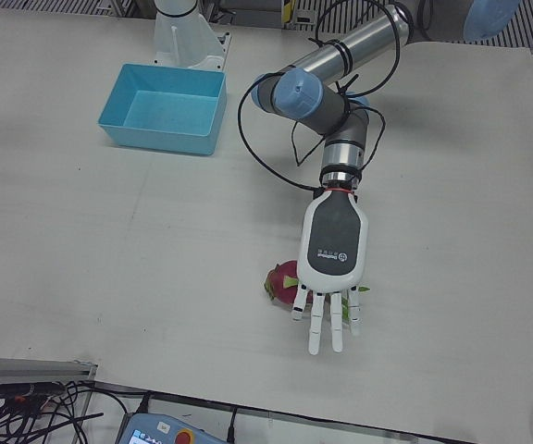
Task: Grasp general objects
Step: 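Move the left hand down beside the pink dragon fruit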
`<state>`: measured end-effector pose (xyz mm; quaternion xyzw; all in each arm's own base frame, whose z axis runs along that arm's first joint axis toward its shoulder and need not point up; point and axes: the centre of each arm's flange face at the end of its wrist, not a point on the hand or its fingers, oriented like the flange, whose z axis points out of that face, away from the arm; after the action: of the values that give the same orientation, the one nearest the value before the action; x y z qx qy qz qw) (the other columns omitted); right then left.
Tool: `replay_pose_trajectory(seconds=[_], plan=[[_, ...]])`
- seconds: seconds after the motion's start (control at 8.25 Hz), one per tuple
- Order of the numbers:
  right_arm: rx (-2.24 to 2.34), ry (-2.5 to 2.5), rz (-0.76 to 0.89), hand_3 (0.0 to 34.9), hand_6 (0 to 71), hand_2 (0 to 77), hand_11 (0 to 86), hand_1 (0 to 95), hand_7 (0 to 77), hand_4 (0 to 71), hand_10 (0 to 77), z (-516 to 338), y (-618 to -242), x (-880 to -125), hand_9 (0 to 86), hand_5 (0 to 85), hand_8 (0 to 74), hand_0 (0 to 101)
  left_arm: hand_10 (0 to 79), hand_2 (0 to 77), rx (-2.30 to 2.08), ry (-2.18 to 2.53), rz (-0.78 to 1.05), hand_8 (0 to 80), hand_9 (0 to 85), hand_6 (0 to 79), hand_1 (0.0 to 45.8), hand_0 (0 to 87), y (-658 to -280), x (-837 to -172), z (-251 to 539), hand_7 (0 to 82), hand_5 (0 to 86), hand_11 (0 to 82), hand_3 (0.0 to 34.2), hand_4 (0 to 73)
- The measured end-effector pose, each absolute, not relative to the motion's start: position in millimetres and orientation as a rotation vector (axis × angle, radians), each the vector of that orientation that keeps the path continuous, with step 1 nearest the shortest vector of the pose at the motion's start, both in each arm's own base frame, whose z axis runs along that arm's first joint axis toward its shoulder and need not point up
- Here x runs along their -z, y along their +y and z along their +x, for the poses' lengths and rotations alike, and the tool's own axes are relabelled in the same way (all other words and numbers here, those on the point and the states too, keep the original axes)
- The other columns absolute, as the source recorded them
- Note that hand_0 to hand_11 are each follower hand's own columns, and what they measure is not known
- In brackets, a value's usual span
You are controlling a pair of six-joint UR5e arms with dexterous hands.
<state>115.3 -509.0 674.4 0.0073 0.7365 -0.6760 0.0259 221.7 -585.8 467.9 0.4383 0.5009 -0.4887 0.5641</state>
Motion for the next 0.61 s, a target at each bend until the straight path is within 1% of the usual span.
replay_pose_trajectory(seconds=[0.12,0.24,0.36,0.48,0.61], plan=[[2.089,2.276,0.022,0.0,0.0,74.7,0.5,6.5,0.0,0.0,0.0,115.5,-508.9,-674.4,0.5,0.0,0.0,0,36.0,13.1,1.135,1.161,1.014,1.1,0.5,0.0,0.0,54.9,-580.8,-470.4,229.6,1.1,45.8,2.2,14.8,0.0],[2.089,2.276,0.022,0.0,0.0,74.7,0.5,6.5,0.0,0.0,0.0,115.7,-508.9,-674.4,0.5,0.0,0.0,0,36.0,12.5,1.111,1.150,0.988,1.1,0.5,0.0,0.0,54.0,-572.3,-473.1,245.2,1.1,45.8,2.2,14.3,0.0],[2.089,2.276,0.021,0.0,0.0,74.7,0.5,6.5,0.0,0.0,0.0,115.8,-508.9,-674.4,0.5,0.0,0.0,0,36.0,13.1,1.087,1.145,0.966,1.1,0.5,0.0,0.0,52.7,-563.8,-475.6,260.9,1.1,45.8,1.1,14.6,0.0],[2.089,2.276,0.021,0.0,0.0,74.7,0.5,6.5,0.0,0.0,0.0,115.8,-508.8,-674.4,0.5,0.0,0.0,0,36.0,13.1,1.072,1.145,0.953,1.1,0.5,0.0,0.0,52.2,-557.9,-476.5,271.3,1.1,45.8,1.1,15.6,0.0],[2.089,2.276,0.021,0.0,0.0,74.7,0.5,6.5,0.0,0.0,0.0,115.8,-508.8,-674.4,0.5,0.0,0.0,0,36.0,12.5,1.073,1.141,0.956,1.1,0.5,0.0,0.0,52.0,-555.2,-476.9,275.3,1.1,45.8,1.1,15.4,0.0]])
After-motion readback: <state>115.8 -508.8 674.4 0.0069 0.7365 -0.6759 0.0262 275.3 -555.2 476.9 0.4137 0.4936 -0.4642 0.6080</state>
